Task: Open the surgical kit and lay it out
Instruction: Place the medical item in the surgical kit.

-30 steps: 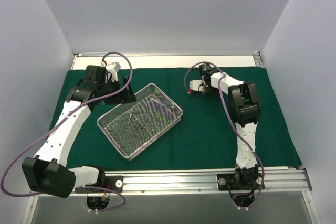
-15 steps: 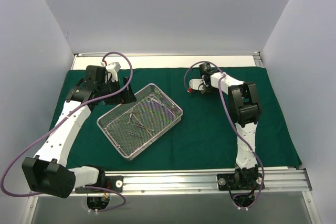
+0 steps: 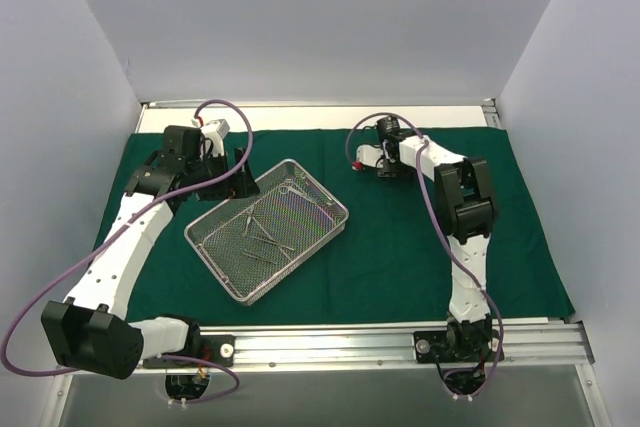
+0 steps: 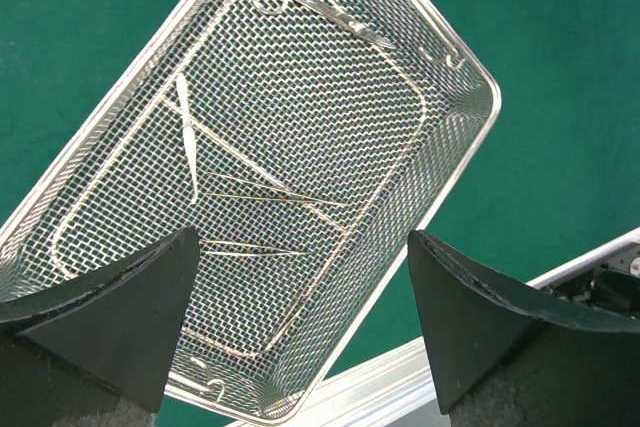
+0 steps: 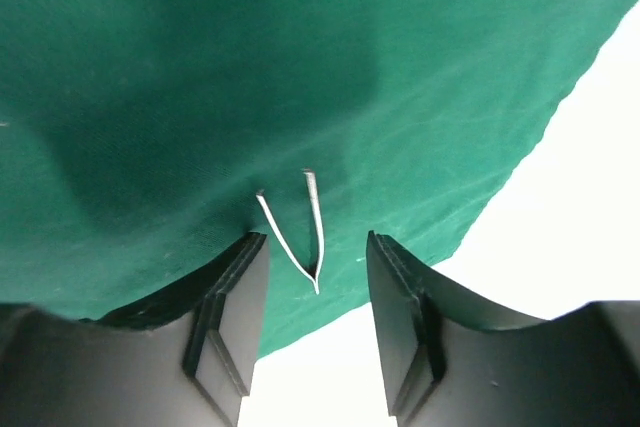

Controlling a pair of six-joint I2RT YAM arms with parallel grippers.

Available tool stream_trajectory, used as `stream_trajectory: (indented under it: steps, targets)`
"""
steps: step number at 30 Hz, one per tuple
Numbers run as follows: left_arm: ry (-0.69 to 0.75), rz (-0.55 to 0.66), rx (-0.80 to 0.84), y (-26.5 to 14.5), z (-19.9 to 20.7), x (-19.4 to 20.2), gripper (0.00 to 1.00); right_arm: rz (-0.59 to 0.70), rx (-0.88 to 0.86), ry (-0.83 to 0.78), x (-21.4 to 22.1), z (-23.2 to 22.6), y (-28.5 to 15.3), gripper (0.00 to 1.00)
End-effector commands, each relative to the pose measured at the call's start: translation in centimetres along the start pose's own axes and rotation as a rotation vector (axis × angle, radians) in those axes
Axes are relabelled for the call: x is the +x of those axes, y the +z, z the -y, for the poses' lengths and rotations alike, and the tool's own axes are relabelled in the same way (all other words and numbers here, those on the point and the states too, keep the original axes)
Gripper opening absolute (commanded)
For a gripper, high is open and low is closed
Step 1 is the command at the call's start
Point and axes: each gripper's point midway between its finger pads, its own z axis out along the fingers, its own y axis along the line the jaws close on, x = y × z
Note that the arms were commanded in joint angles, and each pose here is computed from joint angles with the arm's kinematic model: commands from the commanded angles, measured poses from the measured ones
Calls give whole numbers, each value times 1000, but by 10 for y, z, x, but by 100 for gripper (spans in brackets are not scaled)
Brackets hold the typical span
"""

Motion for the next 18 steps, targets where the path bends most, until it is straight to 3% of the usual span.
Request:
stream_trajectory:
  steps: [1, 6, 10, 11, 12, 15, 17, 18]
  targets:
    - [11, 23, -44, -1, -8, -7, 94, 106, 137, 164, -13, 45, -65, 47]
    - [-30, -1, -53, 6, -17, -11, 94, 161, 217, 282, -16, 66, -110, 55]
    - [-105, -48, -35, 12, -22, -4, 94, 243, 312, 529, -20, 85, -154, 71]
    - [-141, -80, -33, 15, -24, 2, 94, 291, 297, 644, -33, 82, -163, 79]
    - [-158, -100, -40, 17, -26, 6, 94, 325, 294, 697, -42, 82, -173, 99]
    - [-201, -177, -48, 26, -28, 25, 100, 496, 291, 893, -86, 73, -219, 100]
    - [-214, -223, -87, 28, -32, 37, 90, 645, 302, 1037, -108, 69, -264, 100]
    - [-206, -248, -102, 31, -32, 44, 88, 737, 225, 1174, -121, 64, -278, 100]
